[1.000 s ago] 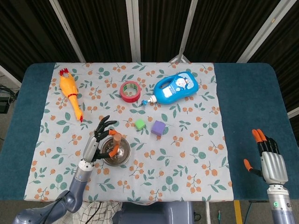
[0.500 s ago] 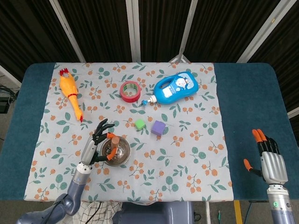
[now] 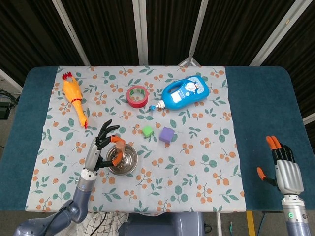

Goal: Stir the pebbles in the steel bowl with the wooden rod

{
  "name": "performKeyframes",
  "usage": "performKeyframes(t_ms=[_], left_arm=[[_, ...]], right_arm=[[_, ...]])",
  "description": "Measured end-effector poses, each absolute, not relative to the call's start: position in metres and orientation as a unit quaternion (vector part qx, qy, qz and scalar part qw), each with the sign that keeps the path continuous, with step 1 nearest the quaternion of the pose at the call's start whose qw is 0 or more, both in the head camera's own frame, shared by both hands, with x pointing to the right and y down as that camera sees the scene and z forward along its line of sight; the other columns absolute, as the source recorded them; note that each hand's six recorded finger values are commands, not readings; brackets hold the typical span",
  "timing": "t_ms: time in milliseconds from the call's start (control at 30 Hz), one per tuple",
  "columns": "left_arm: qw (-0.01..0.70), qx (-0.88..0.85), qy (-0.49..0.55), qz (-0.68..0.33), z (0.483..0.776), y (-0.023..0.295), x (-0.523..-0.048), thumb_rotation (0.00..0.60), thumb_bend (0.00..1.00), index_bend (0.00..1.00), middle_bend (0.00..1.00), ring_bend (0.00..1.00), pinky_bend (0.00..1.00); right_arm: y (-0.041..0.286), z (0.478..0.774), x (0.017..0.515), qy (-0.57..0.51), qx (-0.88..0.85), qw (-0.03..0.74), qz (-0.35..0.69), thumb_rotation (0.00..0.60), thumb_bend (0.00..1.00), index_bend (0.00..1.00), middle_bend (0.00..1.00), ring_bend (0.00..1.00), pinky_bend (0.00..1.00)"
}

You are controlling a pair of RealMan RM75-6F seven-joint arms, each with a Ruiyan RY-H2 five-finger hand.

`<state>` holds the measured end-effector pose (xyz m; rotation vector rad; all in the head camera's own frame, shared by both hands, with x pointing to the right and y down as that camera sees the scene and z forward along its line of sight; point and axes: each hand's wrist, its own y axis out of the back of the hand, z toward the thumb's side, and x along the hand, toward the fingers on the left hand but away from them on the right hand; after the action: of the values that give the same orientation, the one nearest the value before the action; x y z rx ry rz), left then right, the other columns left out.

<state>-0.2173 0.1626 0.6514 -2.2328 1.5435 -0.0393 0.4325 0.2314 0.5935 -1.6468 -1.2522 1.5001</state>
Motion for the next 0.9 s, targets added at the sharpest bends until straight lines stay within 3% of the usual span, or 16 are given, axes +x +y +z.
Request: performKeyframes(t_ms=[467,900], left_arm=[[0.296,-0.787,0.540,-0.035,0.616,0.150,-0.235,0.600,0.97,0.58,0.67,0.18,0.00],[0.440,-0.743,0.462,-0.201,0.591,0.133,-0.340,0.600,0.98,0.58,0.67,0.19,0.00]], right_arm=[[0.231,0.593,0.434,-0.471,-0.622,0.288,0.555,0.600,0.35,0.00,0.00,0.00,0.00],[0.232,0.593,0.433,-0.474,-0.624,0.278,0.556,0.600,0.35,0.00,0.00,0.00,0.00]])
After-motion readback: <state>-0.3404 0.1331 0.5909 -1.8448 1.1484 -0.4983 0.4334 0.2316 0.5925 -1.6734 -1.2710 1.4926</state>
